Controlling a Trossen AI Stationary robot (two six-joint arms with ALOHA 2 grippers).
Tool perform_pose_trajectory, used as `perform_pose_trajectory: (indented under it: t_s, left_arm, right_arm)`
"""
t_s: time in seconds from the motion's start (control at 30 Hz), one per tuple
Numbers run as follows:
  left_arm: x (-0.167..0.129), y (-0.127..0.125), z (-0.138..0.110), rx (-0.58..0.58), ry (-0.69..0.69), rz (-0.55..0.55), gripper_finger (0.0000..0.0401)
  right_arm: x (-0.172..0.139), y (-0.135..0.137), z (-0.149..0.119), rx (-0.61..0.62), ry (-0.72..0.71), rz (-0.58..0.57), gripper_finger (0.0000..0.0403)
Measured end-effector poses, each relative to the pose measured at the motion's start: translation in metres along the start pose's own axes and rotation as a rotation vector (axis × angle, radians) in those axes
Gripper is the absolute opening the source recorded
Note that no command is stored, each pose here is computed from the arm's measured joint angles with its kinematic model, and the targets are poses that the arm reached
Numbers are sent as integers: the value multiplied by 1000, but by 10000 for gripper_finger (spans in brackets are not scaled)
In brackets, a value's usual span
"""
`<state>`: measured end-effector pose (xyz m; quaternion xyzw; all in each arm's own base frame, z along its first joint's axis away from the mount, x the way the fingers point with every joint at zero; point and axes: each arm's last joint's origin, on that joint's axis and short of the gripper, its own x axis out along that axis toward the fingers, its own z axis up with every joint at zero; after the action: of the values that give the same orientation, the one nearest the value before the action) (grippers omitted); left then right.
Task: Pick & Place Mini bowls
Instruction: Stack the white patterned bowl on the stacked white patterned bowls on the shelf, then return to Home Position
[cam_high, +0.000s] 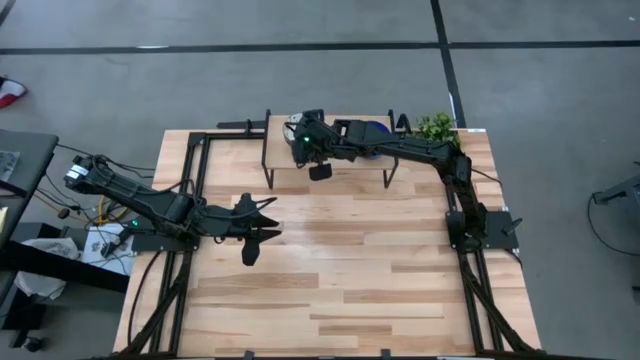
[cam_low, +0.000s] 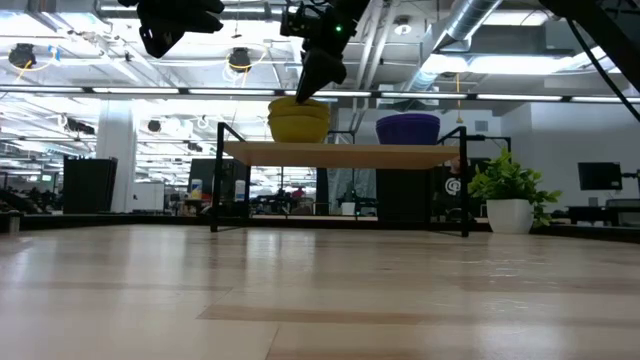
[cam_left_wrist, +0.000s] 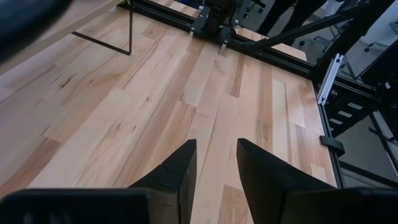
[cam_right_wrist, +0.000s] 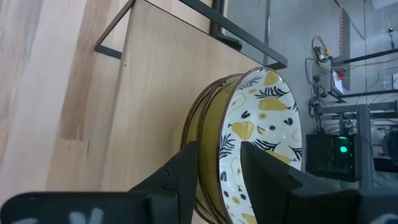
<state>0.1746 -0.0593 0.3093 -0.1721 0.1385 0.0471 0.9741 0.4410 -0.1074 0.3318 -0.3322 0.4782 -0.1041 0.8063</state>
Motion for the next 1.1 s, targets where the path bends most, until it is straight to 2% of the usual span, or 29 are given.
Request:
perform_pose_trajectory:
  t_s: [0.77, 0.93, 1.1]
  left_arm:
    - [0, 0, 0, 0, 0, 0, 113]
    - [0, 0, 0, 0, 2, -3, 113]
    - [-1, -1, 0, -2, 11, -29, 113]
  right_arm:
    - [-11, 16, 15, -63, 37, -87, 113]
    - [-29, 16, 19, -59, -2, -98, 113]
    - [-59, 10, 20, 34, -64, -119, 113]
